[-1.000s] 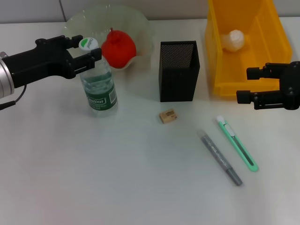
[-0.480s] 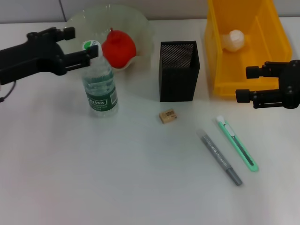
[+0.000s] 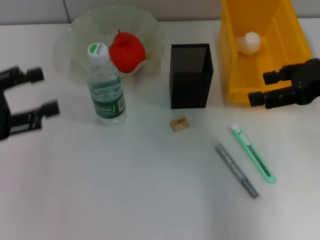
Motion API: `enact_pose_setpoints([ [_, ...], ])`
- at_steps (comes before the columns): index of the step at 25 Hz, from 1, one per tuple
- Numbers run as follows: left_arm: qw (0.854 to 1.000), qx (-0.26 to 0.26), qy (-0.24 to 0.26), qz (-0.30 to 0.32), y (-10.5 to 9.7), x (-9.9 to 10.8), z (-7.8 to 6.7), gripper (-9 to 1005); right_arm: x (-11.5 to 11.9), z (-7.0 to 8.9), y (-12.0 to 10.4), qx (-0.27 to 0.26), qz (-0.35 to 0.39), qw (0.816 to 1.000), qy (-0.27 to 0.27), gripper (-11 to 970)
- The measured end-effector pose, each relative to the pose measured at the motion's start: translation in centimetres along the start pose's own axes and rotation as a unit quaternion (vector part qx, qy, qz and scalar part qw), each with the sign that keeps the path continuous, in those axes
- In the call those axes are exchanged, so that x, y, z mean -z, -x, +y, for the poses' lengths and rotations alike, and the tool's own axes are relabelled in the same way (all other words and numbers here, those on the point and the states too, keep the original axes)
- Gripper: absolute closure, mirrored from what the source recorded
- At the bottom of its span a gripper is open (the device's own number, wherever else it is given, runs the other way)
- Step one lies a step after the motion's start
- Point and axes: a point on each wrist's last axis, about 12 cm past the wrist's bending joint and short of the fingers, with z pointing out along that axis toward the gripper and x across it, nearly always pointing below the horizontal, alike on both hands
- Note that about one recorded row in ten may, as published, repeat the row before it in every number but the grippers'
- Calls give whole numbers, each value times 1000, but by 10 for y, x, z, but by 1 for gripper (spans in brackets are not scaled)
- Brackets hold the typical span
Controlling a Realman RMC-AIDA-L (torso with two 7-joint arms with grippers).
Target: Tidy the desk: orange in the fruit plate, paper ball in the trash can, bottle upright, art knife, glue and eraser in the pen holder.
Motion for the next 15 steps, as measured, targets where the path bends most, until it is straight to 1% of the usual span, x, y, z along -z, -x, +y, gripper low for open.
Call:
enact_pose_setpoints([
  [1,1000,10,-20,-6,-10,10,-4,194,-5,5,12,-3,39,999,-17,127],
  [2,1000,10,-20,-6,-10,10,-4,194,-5,5,12,-3,39,999,-17,127],
  [3,999,18,-29,-7,-17,16,-6,194,-12,12,26,0,84,996,-39,127],
  [4,999,18,-29,-7,-17,16,-6,194,-12,12,26,0,84,996,-39,127],
  [5,999,24,-33,-5,-22,18,-8,194,-16,14,32,-3,107,993,-52,127],
  [6,999,31,-39,2,-30,19,-11,194,-25,17,43,-13,147,987,-71,127],
  [7,999,31,-39,2,-30,19,-11,194,-25,17,43,-13,147,987,-71,128],
  [8,998,37,-45,9,-36,20,-14,194,-37,18,54,-29,187,978,-90,128],
  [9,998,37,-45,9,-36,20,-14,194,-37,18,54,-29,187,978,-90,128],
  [10,998,40,-49,14,-38,19,-16,194,-42,17,57,-40,203,974,-96,128],
  [11,997,44,-56,22,-42,17,-18,194,-57,14,62,-63,235,965,-100,128],
  [12,997,44,-56,22,-42,17,-18,194,-57,14,62,-63,235,965,-100,128],
  [15,996,49,-62,33,-46,14,-20,194,-73,10,65,-82,261,957,-94,127],
])
